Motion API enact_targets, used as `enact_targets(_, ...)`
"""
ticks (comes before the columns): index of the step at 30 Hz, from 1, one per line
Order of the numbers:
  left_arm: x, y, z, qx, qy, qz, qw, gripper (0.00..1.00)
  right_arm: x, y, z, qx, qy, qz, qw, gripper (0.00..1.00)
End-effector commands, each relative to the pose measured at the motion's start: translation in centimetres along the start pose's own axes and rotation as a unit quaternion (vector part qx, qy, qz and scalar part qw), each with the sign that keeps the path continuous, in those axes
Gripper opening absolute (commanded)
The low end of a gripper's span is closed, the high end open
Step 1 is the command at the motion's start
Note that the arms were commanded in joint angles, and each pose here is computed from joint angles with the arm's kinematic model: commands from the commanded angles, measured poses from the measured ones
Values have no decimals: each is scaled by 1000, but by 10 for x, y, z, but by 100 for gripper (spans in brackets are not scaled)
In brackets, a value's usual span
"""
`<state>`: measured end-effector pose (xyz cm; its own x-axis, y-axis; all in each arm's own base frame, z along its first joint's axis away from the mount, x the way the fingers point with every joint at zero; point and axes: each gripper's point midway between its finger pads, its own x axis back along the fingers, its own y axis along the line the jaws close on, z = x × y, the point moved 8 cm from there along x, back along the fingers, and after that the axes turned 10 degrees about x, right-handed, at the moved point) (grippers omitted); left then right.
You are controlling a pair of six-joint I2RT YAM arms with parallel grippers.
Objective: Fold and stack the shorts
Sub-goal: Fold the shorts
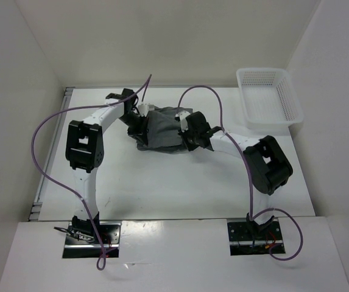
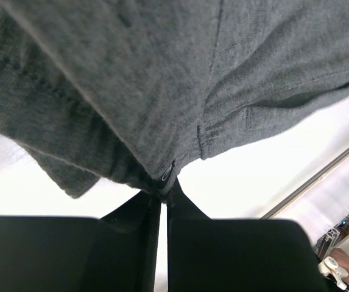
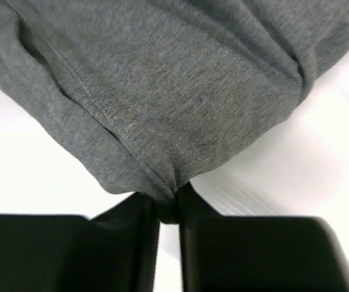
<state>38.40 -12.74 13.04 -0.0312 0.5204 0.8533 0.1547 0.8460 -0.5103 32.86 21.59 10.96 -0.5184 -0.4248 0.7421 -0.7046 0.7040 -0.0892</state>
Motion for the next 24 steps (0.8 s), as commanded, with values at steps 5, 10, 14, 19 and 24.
enact_targets(5,46,9,-21,7,-57,-14,998,0,-4,-22,-29,-22,-43,53,997,0)
enact_targets(10,60,40,-24,43,-71,-38,996,0,2,-57,-12,-5,-11,95,995,0)
enact_targets(14,37,46,-8,64,-23,-25,997,0,9,-52,-7,36,-11,67,997,0)
enact_targets(19,-2,60,23,95,59,-42,993,0,15,-48,0,75,-4,58,996,0)
enact_targets(24,-15,80,38,108,79,-85,987,0,17,-37,14,127,14,32,991,0)
